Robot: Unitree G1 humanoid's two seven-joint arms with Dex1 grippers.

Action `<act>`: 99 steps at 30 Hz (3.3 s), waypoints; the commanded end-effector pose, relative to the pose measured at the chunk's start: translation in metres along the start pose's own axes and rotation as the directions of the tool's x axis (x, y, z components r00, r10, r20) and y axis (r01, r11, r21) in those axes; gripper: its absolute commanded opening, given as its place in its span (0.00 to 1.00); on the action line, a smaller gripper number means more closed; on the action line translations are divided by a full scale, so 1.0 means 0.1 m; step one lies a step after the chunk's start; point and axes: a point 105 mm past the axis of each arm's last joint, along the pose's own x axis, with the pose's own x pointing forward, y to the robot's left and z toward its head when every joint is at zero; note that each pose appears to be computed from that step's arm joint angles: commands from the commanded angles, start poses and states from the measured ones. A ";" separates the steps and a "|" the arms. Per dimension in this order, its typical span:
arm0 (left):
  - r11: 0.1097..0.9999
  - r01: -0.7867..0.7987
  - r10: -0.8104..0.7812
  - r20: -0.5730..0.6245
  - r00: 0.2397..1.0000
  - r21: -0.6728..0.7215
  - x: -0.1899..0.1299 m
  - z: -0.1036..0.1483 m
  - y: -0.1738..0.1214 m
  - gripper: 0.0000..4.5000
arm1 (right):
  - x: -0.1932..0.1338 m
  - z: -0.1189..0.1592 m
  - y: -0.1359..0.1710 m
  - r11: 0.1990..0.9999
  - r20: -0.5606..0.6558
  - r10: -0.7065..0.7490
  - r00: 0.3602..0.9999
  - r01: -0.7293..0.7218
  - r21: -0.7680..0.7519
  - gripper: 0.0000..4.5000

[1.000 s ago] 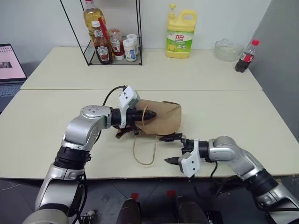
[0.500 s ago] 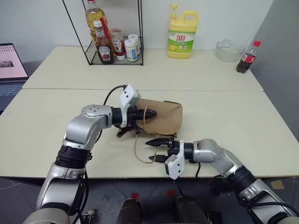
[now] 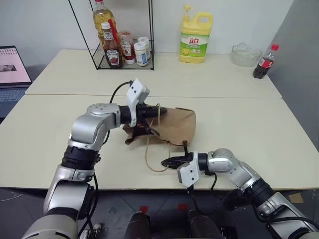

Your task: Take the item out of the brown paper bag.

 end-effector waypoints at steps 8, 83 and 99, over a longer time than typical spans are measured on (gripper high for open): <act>0.977 -0.143 0.161 0.106 0.981 -0.159 -0.01 0.45 0.30 0.00 | -0.12 -0.22 0.27 0.983 -0.127 0.179 0.976 -0.183 -0.020 0.01; 0.981 -0.099 0.129 0.176 0.976 -0.169 0.08 1.00 0.39 0.00 | -0.26 0.90 -1.33 0.492 0.222 -0.415 0.883 0.012 0.870 0.06; 0.977 -0.126 0.155 0.165 0.974 -0.173 -0.01 0.97 0.40 0.00 | 0.24 0.21 -1.34 0.477 0.013 -0.402 0.915 0.197 0.857 0.01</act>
